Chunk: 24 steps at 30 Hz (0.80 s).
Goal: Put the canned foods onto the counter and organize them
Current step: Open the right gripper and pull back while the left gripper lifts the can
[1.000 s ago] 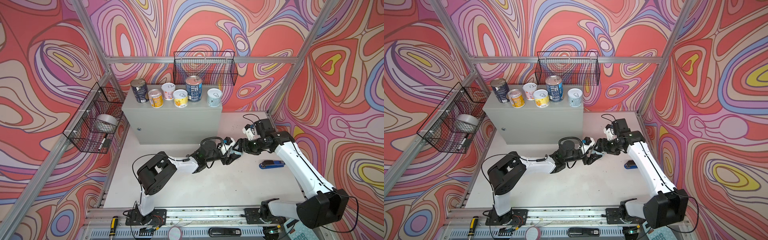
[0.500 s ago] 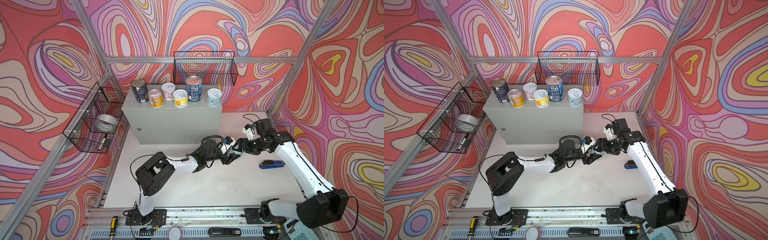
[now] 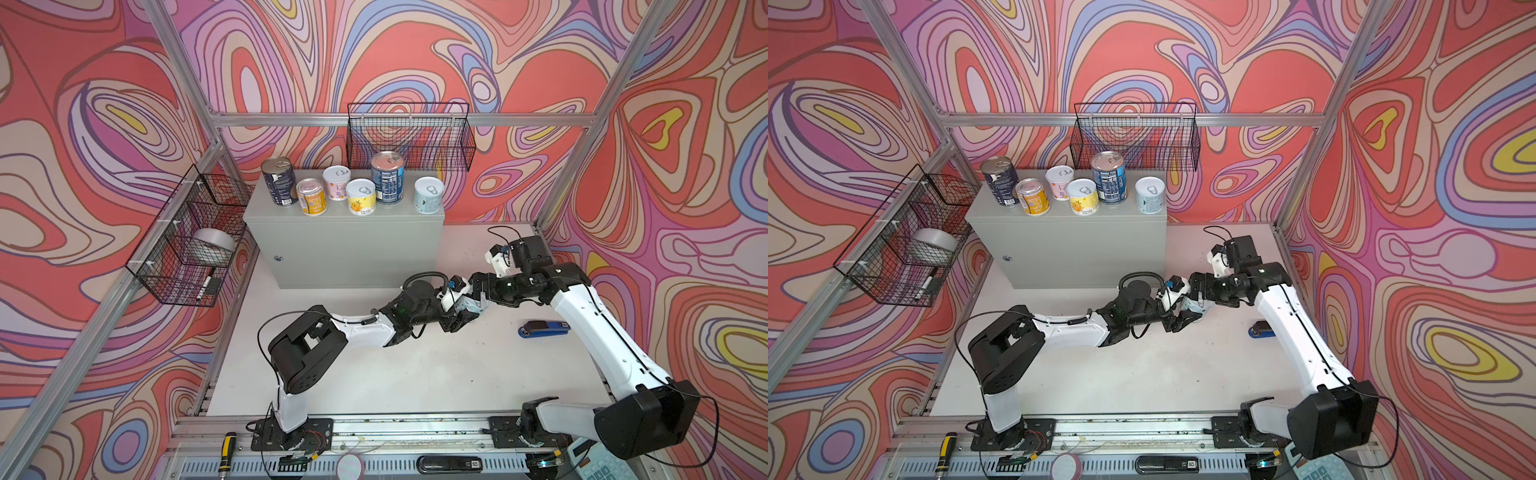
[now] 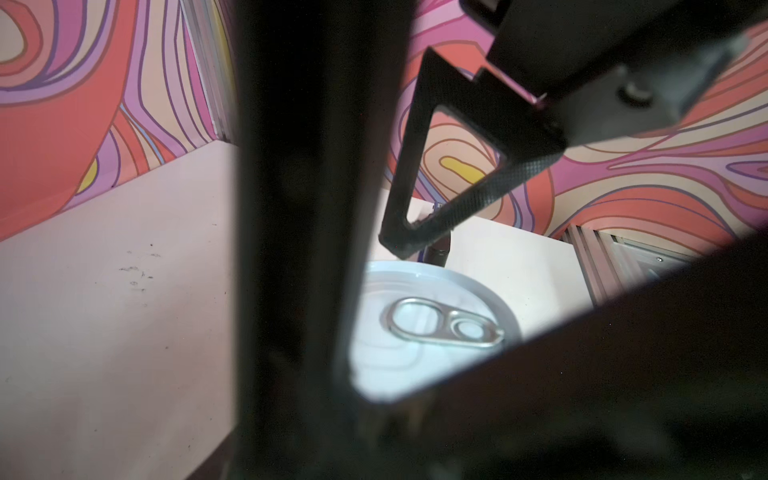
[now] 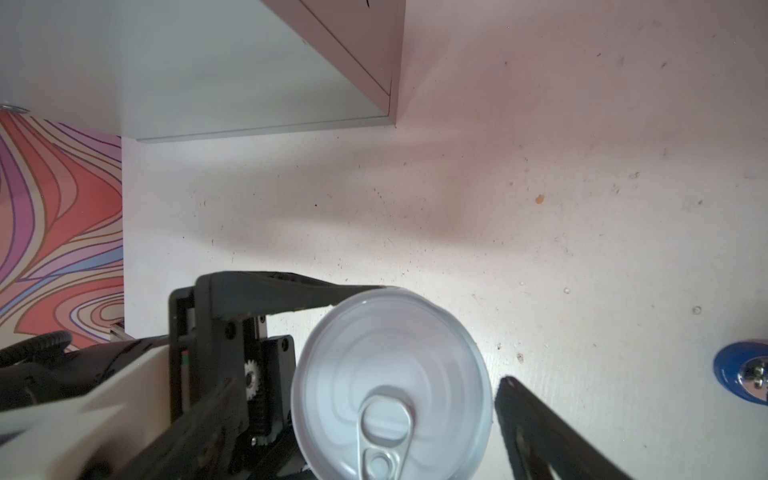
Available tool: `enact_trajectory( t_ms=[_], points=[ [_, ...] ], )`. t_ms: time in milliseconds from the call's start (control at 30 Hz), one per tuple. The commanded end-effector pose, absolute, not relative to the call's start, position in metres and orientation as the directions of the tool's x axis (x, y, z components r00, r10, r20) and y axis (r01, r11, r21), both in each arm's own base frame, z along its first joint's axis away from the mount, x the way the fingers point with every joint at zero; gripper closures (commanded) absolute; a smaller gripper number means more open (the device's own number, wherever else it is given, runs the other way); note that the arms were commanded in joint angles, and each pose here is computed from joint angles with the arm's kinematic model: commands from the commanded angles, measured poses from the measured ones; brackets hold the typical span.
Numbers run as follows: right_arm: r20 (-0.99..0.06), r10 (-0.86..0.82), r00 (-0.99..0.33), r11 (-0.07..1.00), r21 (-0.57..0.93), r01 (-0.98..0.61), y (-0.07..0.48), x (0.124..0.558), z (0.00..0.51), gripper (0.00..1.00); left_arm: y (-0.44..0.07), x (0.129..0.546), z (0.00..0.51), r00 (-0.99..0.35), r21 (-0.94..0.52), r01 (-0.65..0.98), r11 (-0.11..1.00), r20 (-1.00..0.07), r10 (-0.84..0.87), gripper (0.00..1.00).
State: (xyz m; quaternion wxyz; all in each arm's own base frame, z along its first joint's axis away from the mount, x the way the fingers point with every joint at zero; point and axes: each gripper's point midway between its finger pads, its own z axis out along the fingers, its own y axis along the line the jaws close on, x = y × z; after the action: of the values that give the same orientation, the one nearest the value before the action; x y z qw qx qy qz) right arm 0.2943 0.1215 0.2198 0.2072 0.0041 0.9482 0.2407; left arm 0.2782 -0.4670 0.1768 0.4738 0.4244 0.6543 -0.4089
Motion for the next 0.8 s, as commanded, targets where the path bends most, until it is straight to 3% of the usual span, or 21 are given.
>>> enact_trajectory(
  t_ms=[0,400,600,767],
  points=[
    [-0.467,0.116,-0.877,0.871,0.472,-0.137,0.125,0.299,0.245,0.02,-0.465,0.274,0.214,-0.118,-0.081,0.95,0.302,-0.987,0.105,0.52],
    [-0.505,0.141,-0.851,0.959,0.283,-0.009,0.082,0.292,0.228,0.02,-0.418,0.286,0.256,-0.122,-0.053,0.869,0.492,-0.986,0.11,0.53],
    [-0.606,0.187,-0.773,0.942,0.335,-0.035,0.084,0.289,0.247,0.02,-0.367,0.305,0.313,-0.103,0.001,0.747,0.664,-0.988,0.116,0.53],
    [-0.617,0.205,-0.76,0.932,0.36,-0.041,0.087,0.291,0.245,0.02,-0.333,0.316,0.367,-0.079,0.047,0.649,0.759,-0.989,0.129,0.52]
  ],
)
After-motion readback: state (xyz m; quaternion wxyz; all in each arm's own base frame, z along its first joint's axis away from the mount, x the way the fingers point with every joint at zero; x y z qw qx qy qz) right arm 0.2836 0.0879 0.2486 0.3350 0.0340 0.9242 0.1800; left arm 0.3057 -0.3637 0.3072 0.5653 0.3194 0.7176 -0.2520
